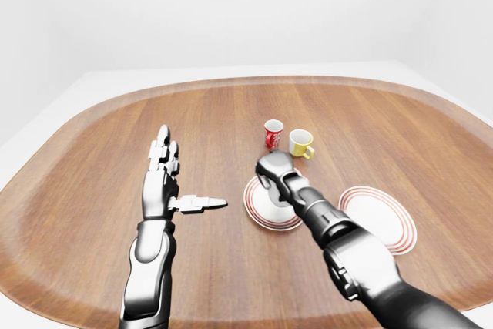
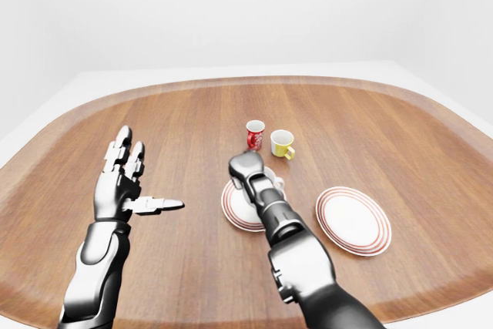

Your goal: Put the white mug on the left plate.

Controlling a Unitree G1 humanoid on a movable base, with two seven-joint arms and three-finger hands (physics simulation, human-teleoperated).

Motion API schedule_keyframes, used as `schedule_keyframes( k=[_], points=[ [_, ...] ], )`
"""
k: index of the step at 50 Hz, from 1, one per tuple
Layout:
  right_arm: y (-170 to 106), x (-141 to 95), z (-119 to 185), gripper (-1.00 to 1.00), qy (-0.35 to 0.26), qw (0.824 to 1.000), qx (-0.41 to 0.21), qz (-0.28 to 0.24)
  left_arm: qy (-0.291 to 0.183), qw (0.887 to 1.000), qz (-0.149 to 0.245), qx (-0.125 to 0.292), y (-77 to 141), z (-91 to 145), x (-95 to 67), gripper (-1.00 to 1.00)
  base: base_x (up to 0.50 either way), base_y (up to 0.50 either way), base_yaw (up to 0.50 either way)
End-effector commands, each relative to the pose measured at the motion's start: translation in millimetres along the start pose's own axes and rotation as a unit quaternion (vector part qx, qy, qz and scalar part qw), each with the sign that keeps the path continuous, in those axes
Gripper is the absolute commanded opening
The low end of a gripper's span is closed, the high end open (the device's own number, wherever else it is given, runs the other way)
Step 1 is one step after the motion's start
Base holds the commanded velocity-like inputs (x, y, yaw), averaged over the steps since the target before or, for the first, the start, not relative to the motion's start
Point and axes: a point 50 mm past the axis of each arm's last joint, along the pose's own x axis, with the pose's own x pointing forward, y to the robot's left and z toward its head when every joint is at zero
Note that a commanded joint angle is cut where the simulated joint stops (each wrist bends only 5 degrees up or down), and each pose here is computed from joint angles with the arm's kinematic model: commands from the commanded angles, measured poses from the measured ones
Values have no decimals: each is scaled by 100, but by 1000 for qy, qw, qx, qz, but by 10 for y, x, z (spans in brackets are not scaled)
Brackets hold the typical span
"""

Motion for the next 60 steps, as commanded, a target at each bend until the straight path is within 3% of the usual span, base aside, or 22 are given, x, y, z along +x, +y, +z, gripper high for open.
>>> schedule_keyframes(
  k=[1, 50, 53, 54, 57, 58, 60],
  points=[
    [-13, 5, 31, -100, -2, 1000, 8, -8, 0, 1000, 0, 0, 1, -1, 0, 99, 0, 0, 0],
    [102, -34, 107, -100, -14, 1000, -4, -17, -8, 1000, 1, -1, 5, 39, -4, 99, 0, 0, 0],
    [96, -32, 100, -79, -13, 1000, -3, -18, -6, 1000, 2, -1, 9, 28, -5, 99, 0, 0, 0],
    [98, -33, 93, -51, -11, 1000, -1, -17, -6, 1000, 2, -1, 10, 26, -5, 99, 0, 0, 0],
    [112, -39, 83, -31, -11, 1000, -5, -15, -6, 1000, 2, -1, 11, 28, -3, 99, 0, 0, 0],
    [130, -45, 75, -8, -10, 1000, -4, -13, -6, 1000, 2, -1, 11, 26, -3, 99, 0, 0, 0],
    [156, -55, 66, 11, -9, 1000, -6, -9, -6, 1000, 2, -1, 11, 28, -2, 100, 0, 0, 0]
  ],
)
